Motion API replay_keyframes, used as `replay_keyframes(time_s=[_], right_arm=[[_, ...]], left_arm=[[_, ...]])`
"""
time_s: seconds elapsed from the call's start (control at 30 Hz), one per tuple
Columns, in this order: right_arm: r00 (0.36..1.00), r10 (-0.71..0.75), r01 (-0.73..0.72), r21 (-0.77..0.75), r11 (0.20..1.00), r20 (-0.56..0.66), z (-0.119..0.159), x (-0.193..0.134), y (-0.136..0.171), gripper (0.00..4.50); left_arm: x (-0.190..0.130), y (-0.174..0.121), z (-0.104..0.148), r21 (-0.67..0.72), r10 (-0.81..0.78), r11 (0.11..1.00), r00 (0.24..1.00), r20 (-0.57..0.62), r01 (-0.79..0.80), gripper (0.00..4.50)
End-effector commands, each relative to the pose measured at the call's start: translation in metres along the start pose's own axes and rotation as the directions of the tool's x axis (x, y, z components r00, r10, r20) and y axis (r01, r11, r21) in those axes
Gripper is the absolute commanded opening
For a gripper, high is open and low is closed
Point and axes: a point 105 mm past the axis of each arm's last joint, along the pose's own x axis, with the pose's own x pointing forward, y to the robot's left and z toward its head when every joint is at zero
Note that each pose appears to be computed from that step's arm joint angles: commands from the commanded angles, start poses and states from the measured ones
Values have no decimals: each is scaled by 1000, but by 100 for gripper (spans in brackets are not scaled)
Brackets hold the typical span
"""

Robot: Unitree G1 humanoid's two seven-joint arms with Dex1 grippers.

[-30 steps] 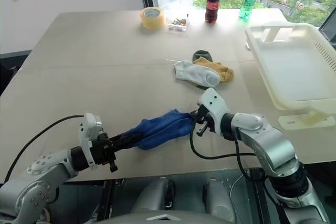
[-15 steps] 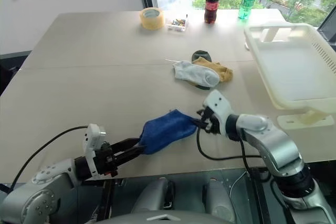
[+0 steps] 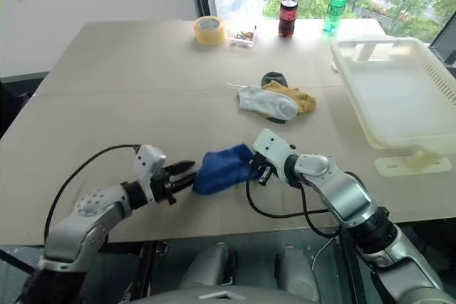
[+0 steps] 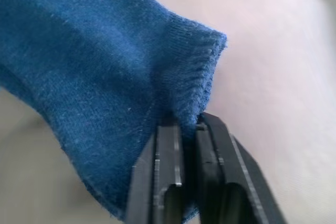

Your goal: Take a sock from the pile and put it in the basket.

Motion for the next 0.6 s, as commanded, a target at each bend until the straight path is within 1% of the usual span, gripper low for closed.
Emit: replay_keyframes(time_s=[0.03, 0.07, 0.13, 0.2, 0.27, 0.33, 0.4, 0.57, 0.6], right_arm=[[935, -336, 347, 107, 932, -109, -24, -6, -63, 8], [921, -374, 387, 148, 910, -109, -23, -7, -69, 8], [901, -418, 434, 198, 879, -118, -22, -8, -76, 8], [914, -392, 407, 235, 883, -108, -20, -8, -70, 8], [932, -352, 362, 249, 898, -86, -16, -8, -60, 8], [939, -338, 343, 253, 905, -65, -13, -9, -54, 73], [945, -328, 316, 266, 911, 1, -1, -15, -48, 136], [956, -268, 236, 231, 944, 118, 20, -36, -39, 136], [955, -270, 239, 217, 946, 126, 20, -38, -40, 81]], left_arm=[[30, 38, 57, 45, 68, 996, 985, 160, -77, 217], [33, 46, 69, 29, 75, 996, 979, 188, -82, 217], [36, 54, 83, -12, 62, 998, 973, 220, -61, 217], [34, 52, 86, -64, 7, 998, 975, 220, 8, 217], [29, 46, 82, -102, -59, 992, 979, 197, 80, 217], [24, 44, 76, -149, -85, 982, 982, 170, 111, 217], [20, 38, 70, -184, -114, 973, 982, 150, 141, 217], [19, 28, 59, -203, -135, 966, 982, 134, 160, 217], [20, 25, 58, -203, -139, 965, 981, 134, 164, 217]])
